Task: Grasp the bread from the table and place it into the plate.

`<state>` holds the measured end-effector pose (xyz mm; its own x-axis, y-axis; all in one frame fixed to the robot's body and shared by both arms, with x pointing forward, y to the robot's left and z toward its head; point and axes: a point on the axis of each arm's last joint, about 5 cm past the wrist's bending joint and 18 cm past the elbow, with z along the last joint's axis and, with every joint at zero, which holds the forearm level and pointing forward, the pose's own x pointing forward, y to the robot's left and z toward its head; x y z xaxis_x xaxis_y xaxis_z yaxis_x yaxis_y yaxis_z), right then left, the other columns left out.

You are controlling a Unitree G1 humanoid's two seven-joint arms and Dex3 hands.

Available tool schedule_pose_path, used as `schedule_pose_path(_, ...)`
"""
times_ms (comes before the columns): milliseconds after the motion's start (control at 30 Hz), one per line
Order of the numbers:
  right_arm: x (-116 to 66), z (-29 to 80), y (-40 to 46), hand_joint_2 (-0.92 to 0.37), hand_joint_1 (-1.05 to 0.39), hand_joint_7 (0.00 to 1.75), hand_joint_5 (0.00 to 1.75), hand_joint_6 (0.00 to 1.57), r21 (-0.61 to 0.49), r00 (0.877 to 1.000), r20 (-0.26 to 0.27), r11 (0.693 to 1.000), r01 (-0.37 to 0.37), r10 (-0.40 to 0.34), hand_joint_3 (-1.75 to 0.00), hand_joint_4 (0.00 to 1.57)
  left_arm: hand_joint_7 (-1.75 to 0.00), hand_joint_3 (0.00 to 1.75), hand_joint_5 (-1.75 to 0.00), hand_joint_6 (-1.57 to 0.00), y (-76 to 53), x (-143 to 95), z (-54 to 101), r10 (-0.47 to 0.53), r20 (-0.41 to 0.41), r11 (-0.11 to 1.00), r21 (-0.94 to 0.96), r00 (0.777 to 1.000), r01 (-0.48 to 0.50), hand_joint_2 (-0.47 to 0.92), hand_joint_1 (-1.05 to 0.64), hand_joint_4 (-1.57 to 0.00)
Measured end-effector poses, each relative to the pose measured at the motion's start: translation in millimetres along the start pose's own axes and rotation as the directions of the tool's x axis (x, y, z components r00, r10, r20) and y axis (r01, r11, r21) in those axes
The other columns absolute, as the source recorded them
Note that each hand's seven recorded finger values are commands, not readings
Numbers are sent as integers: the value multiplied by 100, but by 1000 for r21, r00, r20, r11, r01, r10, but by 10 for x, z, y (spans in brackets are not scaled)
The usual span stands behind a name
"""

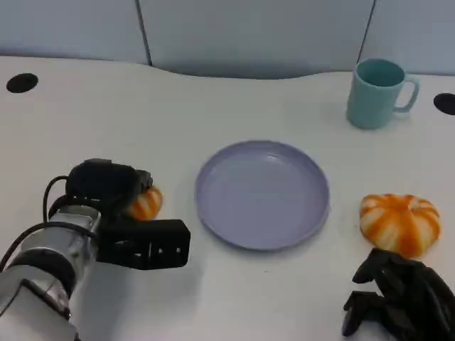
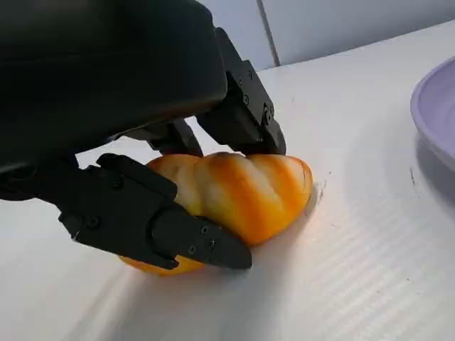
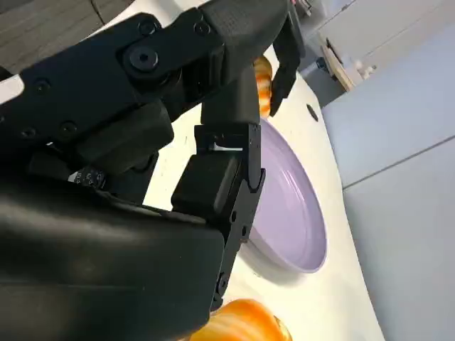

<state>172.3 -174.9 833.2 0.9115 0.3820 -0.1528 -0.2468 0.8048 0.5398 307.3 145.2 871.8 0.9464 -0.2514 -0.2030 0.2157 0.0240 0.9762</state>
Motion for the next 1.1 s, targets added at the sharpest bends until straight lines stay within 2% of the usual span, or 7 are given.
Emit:
schedule_pose_path(33, -1, 1, -1, -79, -85, 90, 90, 120, 2, 1000, 1, 1000, -1, 1, 0, 137, -132, 21, -172, -67, -5, -2, 0, 5, 1, 1000, 0, 1000, -5, 92, -28, -64)
schedule_pose_path(100, -1, 1, -2, -79, -85, 90, 89, 121, 4, 1000, 3, 1000, -4, 4, 0, 137, -155, 26, -174, -57, -27, -15, -4, 25, 6, 1000, -4, 1000, -25, 92, -26, -64)
schedule_pose_path(267, 3, 4, -1, -79, -87, 88, 89, 123, 4, 1000, 1, 1000, -5, 5, 0, 139, -171, 31, -175, -51, -91, -53, -17, 73, 16, 997, -27, 997, -73, 92, -21, -71)
schedule_pose_path(367, 5, 8, -2, -79, -87, 88, 89, 123, 1, 1000, 0, 1000, -2, 2, 0, 139, -173, 39, -175, -50, -113, -73, -26, 99, 30, 993, -61, 995, -97, 92, -24, -73)
schedule_pose_path(433, 13, 12, -2, -79, -88, 87, 88, 123, 0, 1000, 1, 1000, -3, 3, 0, 139, -160, 28, -175, -52, -109, -77, -34, 110, 40, 992, -69, 993, -107, 92, -23, -72)
schedule_pose_path(567, 34, 20, -3, -80, -86, 87, 87, 122, -1, 1000, 1, 1000, -7, 7, 0, 139, -174, 45, -175, -58, -88, -81, -60, 127, 42, 986, -110, 991, -122, 91, -17, -77)
schedule_pose_path(1100, 74, 7, 1, -79, -86, 88, 85, 121, 2, 1000, -10, 1000, -6, 6, 0, 141, -175, 51, -175, -66, 59, -71, -137, 270, 109, 951, -186, 957, -247, 82, -13, -84)
